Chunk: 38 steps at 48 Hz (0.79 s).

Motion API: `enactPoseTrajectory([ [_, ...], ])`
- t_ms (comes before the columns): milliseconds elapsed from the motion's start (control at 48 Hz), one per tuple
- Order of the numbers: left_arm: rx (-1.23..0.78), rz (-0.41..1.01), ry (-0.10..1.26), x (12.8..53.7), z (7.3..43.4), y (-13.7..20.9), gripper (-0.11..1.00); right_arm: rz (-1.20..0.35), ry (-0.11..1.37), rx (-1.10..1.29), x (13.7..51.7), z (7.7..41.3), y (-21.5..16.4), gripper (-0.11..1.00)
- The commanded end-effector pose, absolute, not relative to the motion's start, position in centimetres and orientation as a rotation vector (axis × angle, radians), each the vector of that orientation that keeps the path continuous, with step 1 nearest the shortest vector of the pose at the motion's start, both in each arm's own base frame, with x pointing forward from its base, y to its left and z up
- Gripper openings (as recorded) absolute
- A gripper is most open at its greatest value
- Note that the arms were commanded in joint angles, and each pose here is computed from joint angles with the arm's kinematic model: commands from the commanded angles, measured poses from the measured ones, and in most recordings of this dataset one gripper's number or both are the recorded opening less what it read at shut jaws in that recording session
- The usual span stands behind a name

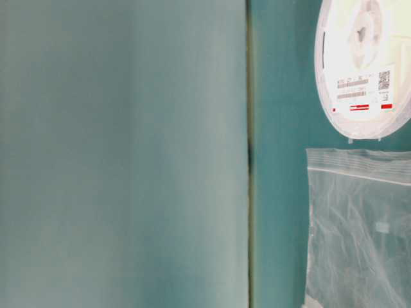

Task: Take out the reel from the clear zip bag.

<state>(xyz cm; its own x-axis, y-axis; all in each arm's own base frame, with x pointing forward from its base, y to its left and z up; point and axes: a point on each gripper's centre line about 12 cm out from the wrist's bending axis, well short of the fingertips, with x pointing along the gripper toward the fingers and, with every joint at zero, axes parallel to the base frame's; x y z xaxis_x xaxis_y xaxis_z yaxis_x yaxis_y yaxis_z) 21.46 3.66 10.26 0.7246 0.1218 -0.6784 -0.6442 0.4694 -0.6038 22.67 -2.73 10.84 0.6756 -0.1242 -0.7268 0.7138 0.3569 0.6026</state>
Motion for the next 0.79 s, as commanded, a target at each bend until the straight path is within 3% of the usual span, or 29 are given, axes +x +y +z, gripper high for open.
enactPoseTrajectory([
  [0, -0.969, 0.497, 0.598, 21.7, 11.4, 3.7, 0.87, -0.579, 0.614, 1.082, 22.6, 11.5, -2.8, 0.9],
  [771, -0.755, 0.331, 0.384, 19.8, 19.6, 3.4, 0.86, -0.344, 0.467, 0.885, 21.3, 17.7, -2.3, 0.9],
])
